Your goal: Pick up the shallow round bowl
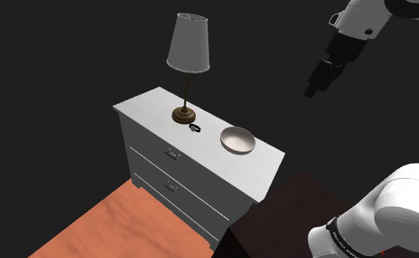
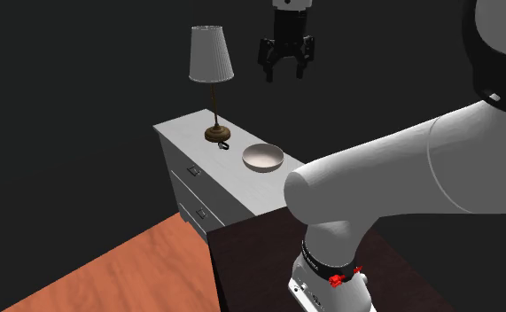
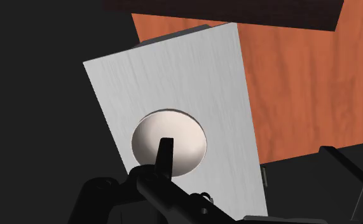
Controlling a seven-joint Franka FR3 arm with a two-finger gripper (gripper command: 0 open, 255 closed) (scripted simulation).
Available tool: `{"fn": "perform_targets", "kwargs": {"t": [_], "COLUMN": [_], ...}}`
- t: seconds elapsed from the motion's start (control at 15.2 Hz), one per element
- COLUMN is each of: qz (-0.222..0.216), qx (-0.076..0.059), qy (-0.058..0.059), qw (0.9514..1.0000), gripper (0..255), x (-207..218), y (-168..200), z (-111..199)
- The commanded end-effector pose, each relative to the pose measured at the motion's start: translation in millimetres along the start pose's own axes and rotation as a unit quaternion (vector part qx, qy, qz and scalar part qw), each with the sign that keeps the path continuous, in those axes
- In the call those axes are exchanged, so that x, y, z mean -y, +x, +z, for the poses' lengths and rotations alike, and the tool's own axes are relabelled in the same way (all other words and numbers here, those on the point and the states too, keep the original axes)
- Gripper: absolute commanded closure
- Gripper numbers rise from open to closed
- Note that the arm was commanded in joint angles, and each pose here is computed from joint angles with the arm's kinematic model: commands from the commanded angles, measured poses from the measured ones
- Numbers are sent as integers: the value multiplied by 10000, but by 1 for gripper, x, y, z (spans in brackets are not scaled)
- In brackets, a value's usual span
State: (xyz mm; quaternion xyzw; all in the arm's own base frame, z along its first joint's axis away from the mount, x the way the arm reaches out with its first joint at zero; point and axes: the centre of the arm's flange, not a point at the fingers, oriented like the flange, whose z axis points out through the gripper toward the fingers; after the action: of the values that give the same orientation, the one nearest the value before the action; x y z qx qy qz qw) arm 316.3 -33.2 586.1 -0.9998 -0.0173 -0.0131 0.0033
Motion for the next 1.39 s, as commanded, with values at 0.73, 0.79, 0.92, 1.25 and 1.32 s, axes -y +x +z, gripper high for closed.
{"fn": "perform_targets", "kwargs": {"t": [0.73, 0.79, 0.92, 1.25, 1.32], "qz": [0, 1, 1, 1, 1], "qx": [-96, -104, -122, -165, -174], "qy": [-60, -65, -76, -104, -109], "qw": [9999, 9999, 9999, 9998, 9998], "gripper": [0, 0, 0, 0, 0], "x": [12, 13, 15, 20, 21], "y": [68, 74, 87, 119, 126], "z": [126, 138, 160, 217, 229]}}
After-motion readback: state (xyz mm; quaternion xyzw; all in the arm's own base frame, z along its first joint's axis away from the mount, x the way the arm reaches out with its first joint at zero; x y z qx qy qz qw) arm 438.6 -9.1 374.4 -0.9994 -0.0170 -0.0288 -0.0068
